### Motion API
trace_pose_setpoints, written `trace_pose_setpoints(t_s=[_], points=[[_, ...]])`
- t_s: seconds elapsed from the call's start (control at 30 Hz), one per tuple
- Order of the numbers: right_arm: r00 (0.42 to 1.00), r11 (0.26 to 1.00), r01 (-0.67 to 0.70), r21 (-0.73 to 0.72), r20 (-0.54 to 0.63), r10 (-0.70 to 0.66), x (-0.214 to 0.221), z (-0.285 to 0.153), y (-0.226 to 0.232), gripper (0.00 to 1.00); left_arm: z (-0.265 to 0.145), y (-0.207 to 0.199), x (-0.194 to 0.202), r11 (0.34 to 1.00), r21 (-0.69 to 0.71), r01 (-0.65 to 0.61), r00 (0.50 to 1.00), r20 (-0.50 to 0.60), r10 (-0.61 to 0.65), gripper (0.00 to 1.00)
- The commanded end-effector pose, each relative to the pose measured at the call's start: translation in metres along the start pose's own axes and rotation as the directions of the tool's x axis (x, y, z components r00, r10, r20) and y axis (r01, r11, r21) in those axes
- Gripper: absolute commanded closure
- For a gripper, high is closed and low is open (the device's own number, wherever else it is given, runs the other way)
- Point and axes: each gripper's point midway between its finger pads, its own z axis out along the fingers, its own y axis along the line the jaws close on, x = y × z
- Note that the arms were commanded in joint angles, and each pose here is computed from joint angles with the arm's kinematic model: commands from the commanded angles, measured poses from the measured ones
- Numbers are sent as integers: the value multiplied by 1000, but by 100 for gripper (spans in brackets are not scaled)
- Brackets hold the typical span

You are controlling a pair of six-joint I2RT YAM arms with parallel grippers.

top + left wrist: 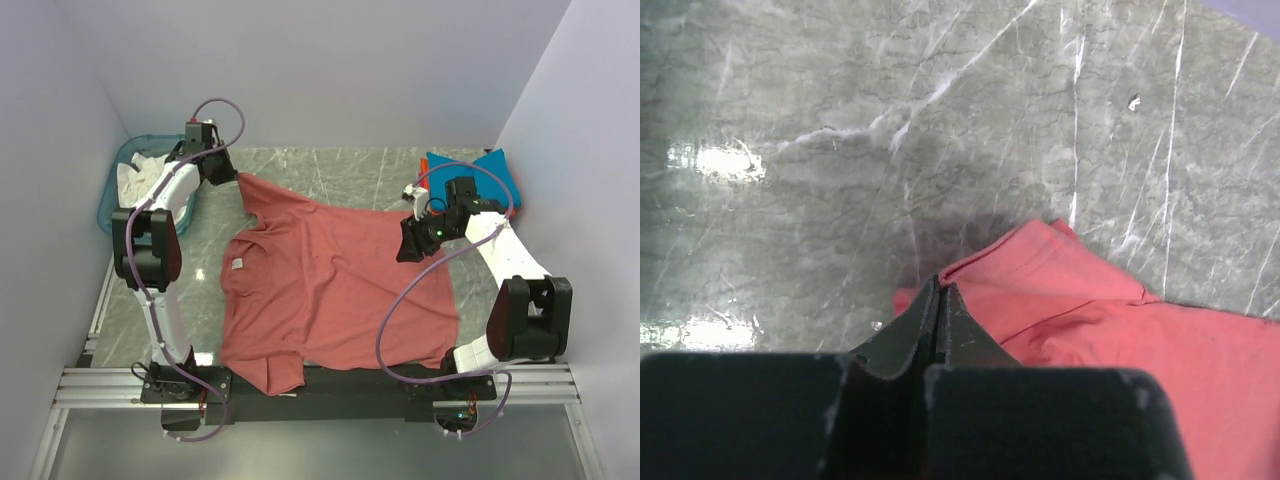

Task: Fold and stack the t-shirts
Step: Flatten the tshirt out

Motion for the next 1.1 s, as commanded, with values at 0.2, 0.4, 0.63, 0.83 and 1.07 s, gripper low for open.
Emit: trace_pose_setpoints(t_s=[0.2, 0.4, 0.63, 0.83, 1.07], points=[[1000, 979, 10, 203, 23, -15, -27, -19, -37, 47, -36, -7, -37, 997, 83, 4, 991, 135, -15, 100], [1000, 962, -3, 274, 15, -1, -48, -22, -63, 47, -48, -4, -50, 996, 89, 19, 984, 177, -35, 100], [999, 952, -42, 305, -10, 47, -64, -8, -96, 48, -57, 25, -55, 996, 55, 76, 976, 201, -86, 100], [994, 951, -89, 295, -28, 102, -79, 15, -126, 49, -74, 49, -49, 986, 50, 157, 961, 222, -165, 100], [991, 935, -108, 338, -34, 127, -100, 39, -164, 50, -87, 56, -42, 984, 53, 168, 957, 228, -176, 99]])
